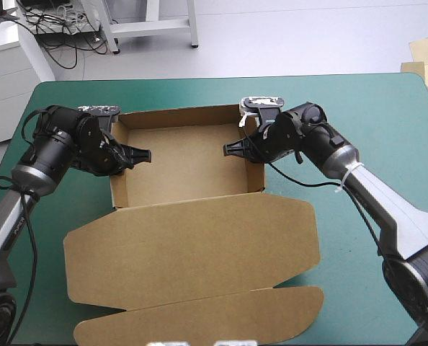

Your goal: Fold the box

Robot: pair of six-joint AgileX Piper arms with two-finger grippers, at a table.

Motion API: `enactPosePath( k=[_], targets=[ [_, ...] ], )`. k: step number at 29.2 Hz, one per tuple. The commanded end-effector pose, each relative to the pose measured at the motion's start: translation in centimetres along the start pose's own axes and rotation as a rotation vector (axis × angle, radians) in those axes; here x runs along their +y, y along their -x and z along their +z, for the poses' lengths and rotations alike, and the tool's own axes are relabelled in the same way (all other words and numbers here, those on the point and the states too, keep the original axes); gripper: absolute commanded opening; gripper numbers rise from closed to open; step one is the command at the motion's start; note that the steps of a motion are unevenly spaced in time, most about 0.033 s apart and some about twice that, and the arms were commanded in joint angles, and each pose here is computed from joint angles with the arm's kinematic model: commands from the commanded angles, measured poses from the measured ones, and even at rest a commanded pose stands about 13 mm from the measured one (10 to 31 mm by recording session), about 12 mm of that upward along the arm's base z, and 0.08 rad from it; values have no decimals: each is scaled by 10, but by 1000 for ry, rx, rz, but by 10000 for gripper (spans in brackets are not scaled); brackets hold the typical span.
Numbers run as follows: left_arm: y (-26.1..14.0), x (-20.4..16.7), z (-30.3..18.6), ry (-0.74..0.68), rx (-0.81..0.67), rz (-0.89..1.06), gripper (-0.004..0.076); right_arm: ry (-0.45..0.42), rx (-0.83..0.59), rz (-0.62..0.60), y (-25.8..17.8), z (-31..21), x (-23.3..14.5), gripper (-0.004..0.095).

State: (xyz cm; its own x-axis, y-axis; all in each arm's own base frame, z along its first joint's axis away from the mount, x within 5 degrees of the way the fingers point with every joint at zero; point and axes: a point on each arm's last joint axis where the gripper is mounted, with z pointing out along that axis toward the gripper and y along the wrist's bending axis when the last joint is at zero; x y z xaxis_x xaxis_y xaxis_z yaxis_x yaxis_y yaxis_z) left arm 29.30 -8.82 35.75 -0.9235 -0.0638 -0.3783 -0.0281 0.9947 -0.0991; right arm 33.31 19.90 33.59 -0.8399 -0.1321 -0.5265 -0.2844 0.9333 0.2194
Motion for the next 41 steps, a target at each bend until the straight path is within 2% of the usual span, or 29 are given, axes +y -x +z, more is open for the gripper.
enactPosePath(
  k=[1,9,16,20,30,41],
  targets=[
    [8,8,-17,40,-109,40,-10,-70,-62,-40,7,-33,-10,-19],
    [14,-6,-2,-63,-57,8,-10,-105,3,-34,1,-33,-14,-20],
    [17,-20,25,-94,9,12,-10,-279,89,-46,-6,-37,-30,-20],
    [15,-38,46,-100,51,53,-10,-325,137,-29,-10,-35,-34,-20],
    [13,-59,82,-99,108,92,-10,-268,299,26,-17,25,-30,-20],
    [20,-63,100,-105,65,103,-10,-260,290,-36,-15,35,-31,-20]
  ],
)
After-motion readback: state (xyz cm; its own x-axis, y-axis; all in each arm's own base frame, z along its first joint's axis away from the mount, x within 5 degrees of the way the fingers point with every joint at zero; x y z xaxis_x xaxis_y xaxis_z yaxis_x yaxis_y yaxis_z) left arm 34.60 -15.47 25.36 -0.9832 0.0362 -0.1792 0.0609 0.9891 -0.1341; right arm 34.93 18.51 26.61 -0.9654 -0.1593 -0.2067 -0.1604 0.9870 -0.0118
